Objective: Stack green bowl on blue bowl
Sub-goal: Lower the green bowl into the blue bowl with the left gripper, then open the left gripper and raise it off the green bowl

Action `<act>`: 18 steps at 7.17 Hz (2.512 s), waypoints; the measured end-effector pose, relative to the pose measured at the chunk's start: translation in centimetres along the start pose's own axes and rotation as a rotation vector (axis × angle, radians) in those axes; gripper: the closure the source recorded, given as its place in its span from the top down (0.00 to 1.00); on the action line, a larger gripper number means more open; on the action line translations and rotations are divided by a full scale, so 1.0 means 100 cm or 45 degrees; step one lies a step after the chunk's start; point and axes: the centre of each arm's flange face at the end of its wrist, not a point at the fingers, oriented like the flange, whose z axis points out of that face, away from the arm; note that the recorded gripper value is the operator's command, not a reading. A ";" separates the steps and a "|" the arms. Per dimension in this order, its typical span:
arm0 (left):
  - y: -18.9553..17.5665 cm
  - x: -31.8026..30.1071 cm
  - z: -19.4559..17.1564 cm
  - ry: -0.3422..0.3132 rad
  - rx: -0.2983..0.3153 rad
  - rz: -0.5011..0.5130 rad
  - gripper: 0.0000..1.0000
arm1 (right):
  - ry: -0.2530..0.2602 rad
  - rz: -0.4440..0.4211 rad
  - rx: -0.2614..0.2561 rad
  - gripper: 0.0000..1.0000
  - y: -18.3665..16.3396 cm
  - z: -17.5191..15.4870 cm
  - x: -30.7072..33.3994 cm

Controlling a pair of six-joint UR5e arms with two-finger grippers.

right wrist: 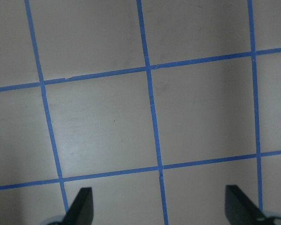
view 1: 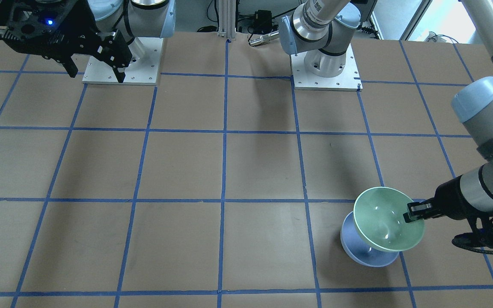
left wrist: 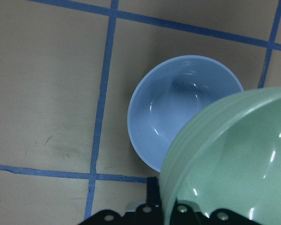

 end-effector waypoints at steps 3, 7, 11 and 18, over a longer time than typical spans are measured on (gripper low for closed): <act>-0.004 -0.004 0.015 0.006 -0.033 0.118 0.00 | 0.000 0.000 0.001 1.00 0.000 0.000 0.000; -0.009 -0.009 0.028 0.002 -0.051 0.121 0.00 | 0.000 0.000 0.001 1.00 0.000 0.000 0.000; -0.015 -0.015 0.042 0.002 -0.054 0.123 0.89 | 0.000 0.000 0.001 1.00 0.000 0.000 0.000; 0.005 0.020 -0.004 -0.013 -0.032 0.116 1.00 | 0.000 0.000 0.002 1.00 0.000 0.000 0.000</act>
